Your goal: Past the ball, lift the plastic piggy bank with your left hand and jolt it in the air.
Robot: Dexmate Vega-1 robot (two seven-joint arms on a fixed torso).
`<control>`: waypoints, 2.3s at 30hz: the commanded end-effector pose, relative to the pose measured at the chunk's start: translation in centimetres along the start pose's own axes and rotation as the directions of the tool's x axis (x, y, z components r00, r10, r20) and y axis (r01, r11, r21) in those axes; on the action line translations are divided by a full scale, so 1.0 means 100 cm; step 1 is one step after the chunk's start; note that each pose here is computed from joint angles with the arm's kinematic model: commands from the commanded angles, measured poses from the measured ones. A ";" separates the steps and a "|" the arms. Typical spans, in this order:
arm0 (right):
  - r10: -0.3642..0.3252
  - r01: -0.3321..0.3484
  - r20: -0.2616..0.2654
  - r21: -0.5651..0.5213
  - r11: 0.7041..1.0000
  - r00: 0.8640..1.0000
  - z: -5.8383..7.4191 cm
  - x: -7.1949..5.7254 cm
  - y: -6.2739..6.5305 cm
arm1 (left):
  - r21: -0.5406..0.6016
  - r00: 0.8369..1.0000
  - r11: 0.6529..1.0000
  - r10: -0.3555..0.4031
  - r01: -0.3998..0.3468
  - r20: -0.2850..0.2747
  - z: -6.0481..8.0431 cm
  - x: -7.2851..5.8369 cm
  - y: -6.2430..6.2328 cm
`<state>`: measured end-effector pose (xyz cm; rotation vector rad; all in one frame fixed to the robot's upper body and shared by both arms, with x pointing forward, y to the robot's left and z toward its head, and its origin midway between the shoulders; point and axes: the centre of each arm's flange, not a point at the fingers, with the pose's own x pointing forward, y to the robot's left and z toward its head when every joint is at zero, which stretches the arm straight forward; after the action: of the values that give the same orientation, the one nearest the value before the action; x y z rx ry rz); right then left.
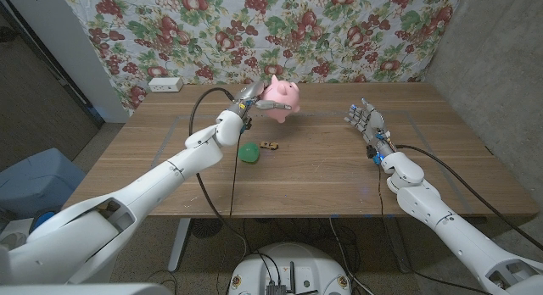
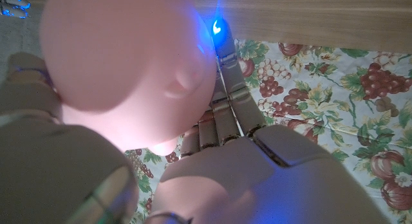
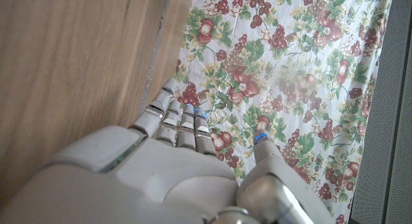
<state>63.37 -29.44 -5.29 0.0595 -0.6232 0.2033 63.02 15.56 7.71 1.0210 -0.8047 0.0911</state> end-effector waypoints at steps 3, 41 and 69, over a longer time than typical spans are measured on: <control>-0.002 0.002 -0.003 0.003 1.000 1.000 0.000 0.000 0.001 | -0.137 0.992 0.983 0.119 -0.122 -0.034 -0.012 -0.009 0.009; 0.010 -0.010 -0.005 -0.007 1.000 1.000 0.001 0.002 0.004 | -0.377 0.838 0.766 0.544 -0.520 -0.052 -0.020 -0.037 0.025; -0.002 0.002 -0.008 -0.006 1.000 1.000 -0.001 -0.005 0.005 | -0.262 0.968 0.932 0.251 -0.249 -0.030 -0.011 -0.022 0.022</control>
<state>63.11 -28.97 -5.43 0.0543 -0.6169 0.2042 60.76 19.07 7.12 0.5100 -1.0334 0.3026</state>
